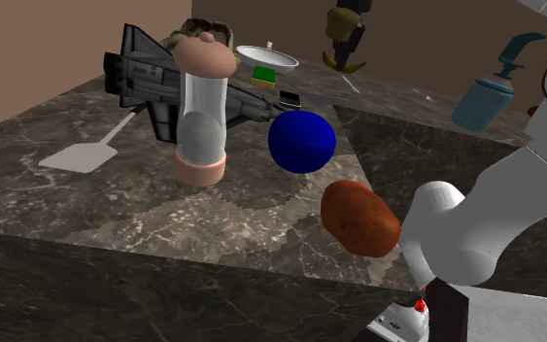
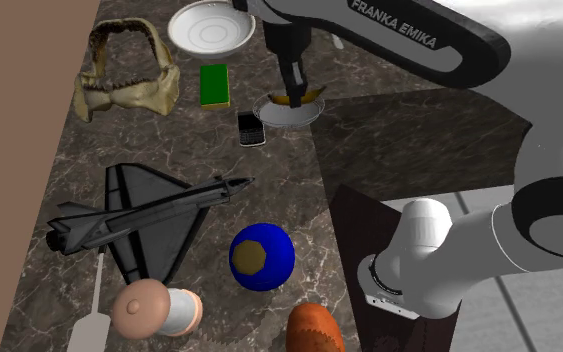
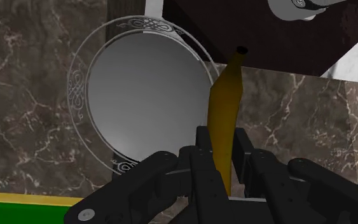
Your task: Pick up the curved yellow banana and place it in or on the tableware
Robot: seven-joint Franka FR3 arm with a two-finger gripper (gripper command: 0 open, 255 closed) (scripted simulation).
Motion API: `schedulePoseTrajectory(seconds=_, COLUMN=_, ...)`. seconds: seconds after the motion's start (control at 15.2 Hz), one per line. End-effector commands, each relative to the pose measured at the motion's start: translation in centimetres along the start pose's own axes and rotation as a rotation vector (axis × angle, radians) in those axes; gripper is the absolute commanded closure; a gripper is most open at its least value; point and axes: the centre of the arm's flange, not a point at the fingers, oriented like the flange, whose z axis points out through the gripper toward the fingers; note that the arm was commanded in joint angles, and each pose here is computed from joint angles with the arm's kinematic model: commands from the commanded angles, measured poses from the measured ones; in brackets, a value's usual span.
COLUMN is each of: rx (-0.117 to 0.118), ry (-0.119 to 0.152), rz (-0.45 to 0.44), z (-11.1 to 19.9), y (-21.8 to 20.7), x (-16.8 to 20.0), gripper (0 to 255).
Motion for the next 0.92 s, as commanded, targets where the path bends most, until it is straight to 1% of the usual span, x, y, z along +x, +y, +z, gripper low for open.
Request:
schedulePoseTrajectory(seconds=0.0, rx=-0.001, ry=-0.001, rz=-0.001, z=-0.1, y=2.9, x=-0.4, gripper=255)
schedulePoseTrajectory(seconds=0.07, rx=-0.001, ry=-0.001, rz=-0.001, z=-0.3, y=4.5, x=-0.5, gripper=255)
schedulePoseTrajectory(seconds=0.86, rx=-0.001, ry=-0.001, rz=-0.001, z=6.0, y=5.3, x=0.0, gripper=255)
